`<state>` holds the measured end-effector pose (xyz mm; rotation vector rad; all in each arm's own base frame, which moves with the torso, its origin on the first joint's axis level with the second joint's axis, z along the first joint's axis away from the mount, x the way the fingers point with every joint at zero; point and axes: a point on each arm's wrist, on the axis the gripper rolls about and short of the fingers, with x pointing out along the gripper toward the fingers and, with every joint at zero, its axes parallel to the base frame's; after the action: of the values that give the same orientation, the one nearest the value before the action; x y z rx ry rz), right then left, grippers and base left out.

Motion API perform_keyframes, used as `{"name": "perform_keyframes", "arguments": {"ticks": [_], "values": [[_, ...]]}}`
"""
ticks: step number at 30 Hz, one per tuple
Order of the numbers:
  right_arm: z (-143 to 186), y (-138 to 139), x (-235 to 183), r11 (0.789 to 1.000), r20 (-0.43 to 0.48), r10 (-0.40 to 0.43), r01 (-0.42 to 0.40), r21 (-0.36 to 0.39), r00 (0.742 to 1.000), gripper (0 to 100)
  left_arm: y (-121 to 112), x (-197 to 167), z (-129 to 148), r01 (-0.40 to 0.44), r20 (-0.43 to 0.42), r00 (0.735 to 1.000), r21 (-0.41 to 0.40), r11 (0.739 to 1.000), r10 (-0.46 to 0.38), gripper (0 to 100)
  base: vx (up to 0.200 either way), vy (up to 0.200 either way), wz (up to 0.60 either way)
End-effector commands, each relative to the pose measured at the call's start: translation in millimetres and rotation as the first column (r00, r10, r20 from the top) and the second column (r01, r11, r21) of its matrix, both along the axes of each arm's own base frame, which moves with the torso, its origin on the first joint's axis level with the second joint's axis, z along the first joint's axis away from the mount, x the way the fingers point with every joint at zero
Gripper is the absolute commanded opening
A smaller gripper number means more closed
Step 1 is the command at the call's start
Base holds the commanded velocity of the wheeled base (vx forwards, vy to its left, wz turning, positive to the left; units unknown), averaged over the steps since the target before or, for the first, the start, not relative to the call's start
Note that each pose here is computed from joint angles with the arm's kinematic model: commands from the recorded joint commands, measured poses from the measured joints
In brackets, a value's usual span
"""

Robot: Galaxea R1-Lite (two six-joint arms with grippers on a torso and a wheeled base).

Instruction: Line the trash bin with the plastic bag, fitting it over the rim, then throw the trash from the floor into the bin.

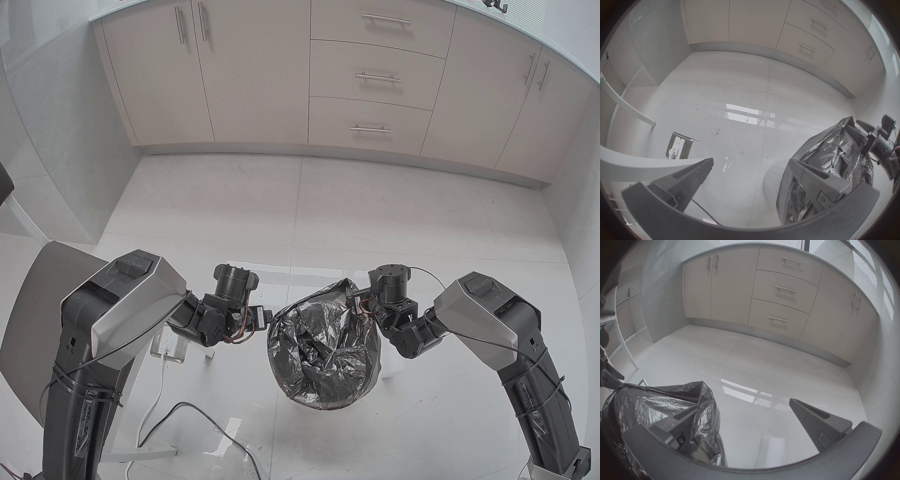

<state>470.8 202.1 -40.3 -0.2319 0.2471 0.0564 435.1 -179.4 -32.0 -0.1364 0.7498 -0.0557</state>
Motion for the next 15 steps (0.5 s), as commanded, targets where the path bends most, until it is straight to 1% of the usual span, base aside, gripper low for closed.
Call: {"name": "perform_keyframes", "arguments": {"ticks": [1, 11, 13, 15], "values": [[-2, 0, 0, 1.000, -0.003, 0.001, -0.001, -0.002, 1.000, 100, 0, 0, -4, 0.001, -0.007, 1.000, 0.004, 1.000, -0.001, 100, 0.000, 0.000, 0.00], [2, -1, 0, 1.000, 0.004, -0.004, 0.004, 0.000, 1.000, 100, 1, 0, 0, -0.004, 0.000, 1.000, -0.002, 1.000, 0.004, 100, 0.000, 0.000, 0.00], [13, -2, -2, 1.000, 0.014, -0.005, 0.005, 0.005, 1.000, 100, 2, 0, 13, -0.012, 0.020, 1.000, -0.017, 1.000, 0.012, 100, 0.000, 0.000, 0.00], [28, -5, -11, 1.000, 0.001, 0.005, -0.005, 0.001, 1.000, 100, 3, -4, 27, -0.013, 0.033, 0.999, -0.029, 0.999, 0.014, 100, 0.000, 0.000, 0.00]]}}
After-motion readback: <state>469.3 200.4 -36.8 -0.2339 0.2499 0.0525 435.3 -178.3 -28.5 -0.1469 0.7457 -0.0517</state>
